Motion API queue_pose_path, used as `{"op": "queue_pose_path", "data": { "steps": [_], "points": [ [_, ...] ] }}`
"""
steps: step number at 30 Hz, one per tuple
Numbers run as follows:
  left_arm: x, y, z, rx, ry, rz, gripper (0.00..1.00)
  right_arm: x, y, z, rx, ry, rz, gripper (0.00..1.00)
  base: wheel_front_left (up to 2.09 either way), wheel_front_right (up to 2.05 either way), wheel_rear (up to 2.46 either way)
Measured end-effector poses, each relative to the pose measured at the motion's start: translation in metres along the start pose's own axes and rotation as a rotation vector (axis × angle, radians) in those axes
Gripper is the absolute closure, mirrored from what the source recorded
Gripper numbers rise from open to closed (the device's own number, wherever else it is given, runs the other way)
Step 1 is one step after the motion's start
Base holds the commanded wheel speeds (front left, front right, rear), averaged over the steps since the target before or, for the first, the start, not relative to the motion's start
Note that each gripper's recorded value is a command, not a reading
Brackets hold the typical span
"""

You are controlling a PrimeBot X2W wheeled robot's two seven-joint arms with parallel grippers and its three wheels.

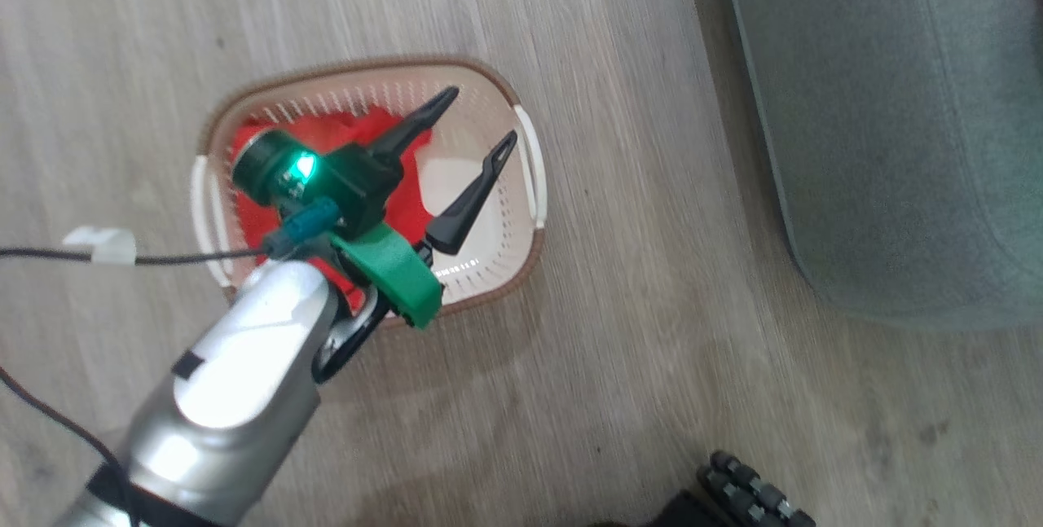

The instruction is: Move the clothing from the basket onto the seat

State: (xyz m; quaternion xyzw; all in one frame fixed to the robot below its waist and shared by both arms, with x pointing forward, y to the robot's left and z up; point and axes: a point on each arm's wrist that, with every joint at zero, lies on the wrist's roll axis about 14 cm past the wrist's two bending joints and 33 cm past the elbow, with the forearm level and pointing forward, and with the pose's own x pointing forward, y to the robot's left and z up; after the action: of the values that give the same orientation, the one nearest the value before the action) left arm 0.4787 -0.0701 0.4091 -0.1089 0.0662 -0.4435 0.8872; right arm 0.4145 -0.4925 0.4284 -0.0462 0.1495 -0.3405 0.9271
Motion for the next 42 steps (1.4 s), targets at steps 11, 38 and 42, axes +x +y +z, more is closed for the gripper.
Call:
{"op": "queue_pose_path", "data": {
  "steps": [11,38,42],
  "points": [
    [-0.034,0.000,0.034,0.010,-0.041,0.123,0.00,-0.028,0.041,-0.006,-0.006,0.008,0.166,0.00,0.00,0.00,0.00],
    [-0.189,0.054,0.084,0.065,-0.158,0.644,0.00,-0.156,0.227,0.060,0.131,-0.242,0.742,0.00,0.00,0.00,0.00],
    [-0.216,0.063,0.088,0.087,-0.174,0.732,0.00,-0.177,0.238,0.067,0.164,-0.266,0.796,0.00,0.00,0.00,0.00]
  ]
}}
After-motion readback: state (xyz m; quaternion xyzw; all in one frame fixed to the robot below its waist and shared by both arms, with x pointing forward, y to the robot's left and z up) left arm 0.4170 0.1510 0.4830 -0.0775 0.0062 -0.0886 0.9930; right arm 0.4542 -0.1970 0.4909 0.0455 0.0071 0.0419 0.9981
